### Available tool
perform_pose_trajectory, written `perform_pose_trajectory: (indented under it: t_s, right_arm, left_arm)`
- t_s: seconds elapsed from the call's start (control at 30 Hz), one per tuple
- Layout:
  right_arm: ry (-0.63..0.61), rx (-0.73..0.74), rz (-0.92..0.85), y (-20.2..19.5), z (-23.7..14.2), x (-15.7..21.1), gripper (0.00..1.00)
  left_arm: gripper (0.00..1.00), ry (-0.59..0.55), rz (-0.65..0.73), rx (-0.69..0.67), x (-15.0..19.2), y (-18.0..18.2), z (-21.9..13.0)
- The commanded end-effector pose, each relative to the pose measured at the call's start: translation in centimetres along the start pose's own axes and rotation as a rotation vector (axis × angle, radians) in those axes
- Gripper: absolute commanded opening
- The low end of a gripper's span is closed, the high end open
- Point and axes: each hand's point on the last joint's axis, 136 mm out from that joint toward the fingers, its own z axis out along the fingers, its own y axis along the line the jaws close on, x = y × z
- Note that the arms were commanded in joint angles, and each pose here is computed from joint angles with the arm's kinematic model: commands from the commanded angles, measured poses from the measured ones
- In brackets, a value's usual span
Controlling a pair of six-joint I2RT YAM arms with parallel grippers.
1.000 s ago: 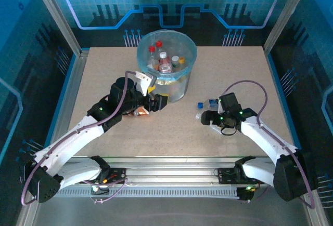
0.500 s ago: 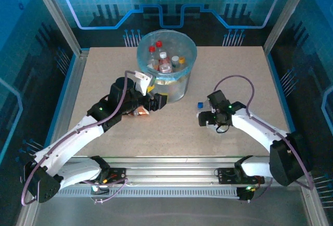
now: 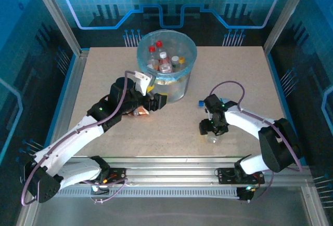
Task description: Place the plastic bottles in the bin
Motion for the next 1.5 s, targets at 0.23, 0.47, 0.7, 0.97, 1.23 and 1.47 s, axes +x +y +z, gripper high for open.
perform_pose_trajectory:
  t_s: [0.23, 0.47, 0.7, 0.97, 1.23, 1.47]
  right_arm:
    - [-0.099, -0.185, -0.098, 3.8, -4.5, 0.3, 0.58]
    - [-0.536, -0.589, -0.393, 12.2, -13.7, -1.0, 0.53]
    - [-0.776, -0.663, -0.494, 13.1, -18.8, -0.7, 0.52]
    - [-0.865, -0.718, -0.547, 13.9, -21.8, -0.3, 0.52]
    - [-0.876, -0.707, -0.568, 14.2, -22.5, -0.1, 0.52]
    - [-0.891, -0.714, -0.574, 14.5, -23.1, 0.0, 0.52]
  left_arm:
    - [0.83, -0.022, -0.077, -0.028, -1.9, 0.3, -0.2]
    - [0.82, 0.026, -0.19, 0.034, -2.7, -0.8, 0.9]
    - [0.78, 0.054, -0.254, 0.259, -3.8, -4.2, 1.0]
    - [0.72, 0.104, -0.303, 0.512, -4.4, -8.1, 1.0]
    - [0.73, 0.163, -0.263, 0.641, -3.2, -11.0, 1.5]
    - [0.64, 0.225, -0.256, 0.648, -1.7, -11.5, 2.3]
